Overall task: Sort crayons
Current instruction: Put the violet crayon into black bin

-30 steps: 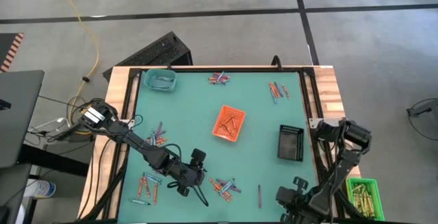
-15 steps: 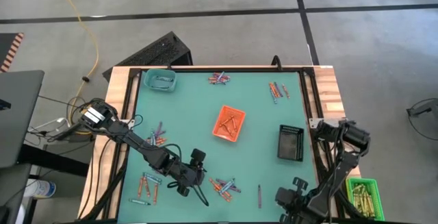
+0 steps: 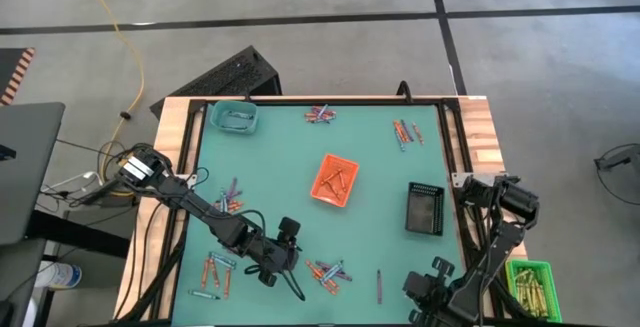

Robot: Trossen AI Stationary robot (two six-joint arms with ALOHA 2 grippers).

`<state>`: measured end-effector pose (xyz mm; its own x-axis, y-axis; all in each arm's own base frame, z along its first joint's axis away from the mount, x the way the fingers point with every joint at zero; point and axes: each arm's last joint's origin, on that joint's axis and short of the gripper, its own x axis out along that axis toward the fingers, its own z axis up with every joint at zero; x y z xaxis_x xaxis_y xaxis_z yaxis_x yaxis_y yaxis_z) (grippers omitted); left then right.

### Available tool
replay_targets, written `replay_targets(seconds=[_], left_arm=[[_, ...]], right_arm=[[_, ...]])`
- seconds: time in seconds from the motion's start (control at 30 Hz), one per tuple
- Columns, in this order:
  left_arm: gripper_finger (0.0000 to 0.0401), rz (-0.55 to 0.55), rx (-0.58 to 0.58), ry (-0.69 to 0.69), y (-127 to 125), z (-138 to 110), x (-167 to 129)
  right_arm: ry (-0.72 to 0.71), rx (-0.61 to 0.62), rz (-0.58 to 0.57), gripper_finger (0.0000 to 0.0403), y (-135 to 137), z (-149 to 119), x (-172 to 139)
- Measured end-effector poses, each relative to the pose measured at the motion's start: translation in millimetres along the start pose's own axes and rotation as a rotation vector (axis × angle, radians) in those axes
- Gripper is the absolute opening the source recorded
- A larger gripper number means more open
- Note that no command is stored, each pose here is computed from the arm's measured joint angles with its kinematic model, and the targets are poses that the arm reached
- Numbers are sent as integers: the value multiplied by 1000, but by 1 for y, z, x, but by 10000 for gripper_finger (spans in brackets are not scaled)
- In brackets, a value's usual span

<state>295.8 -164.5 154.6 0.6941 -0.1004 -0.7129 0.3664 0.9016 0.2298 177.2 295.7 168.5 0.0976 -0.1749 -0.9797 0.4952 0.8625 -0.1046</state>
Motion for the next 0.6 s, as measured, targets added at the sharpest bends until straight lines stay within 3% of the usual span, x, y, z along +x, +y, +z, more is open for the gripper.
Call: replay_targets(seconds=[0.37,0.6], left_arm=[[162,-1,-1,0,0,0,0],[162,-5,1,0,-2,0,0]], right_arm=[[-38,93,21,63,3,0,1],[-39,152,18,63,6,-6,20]])
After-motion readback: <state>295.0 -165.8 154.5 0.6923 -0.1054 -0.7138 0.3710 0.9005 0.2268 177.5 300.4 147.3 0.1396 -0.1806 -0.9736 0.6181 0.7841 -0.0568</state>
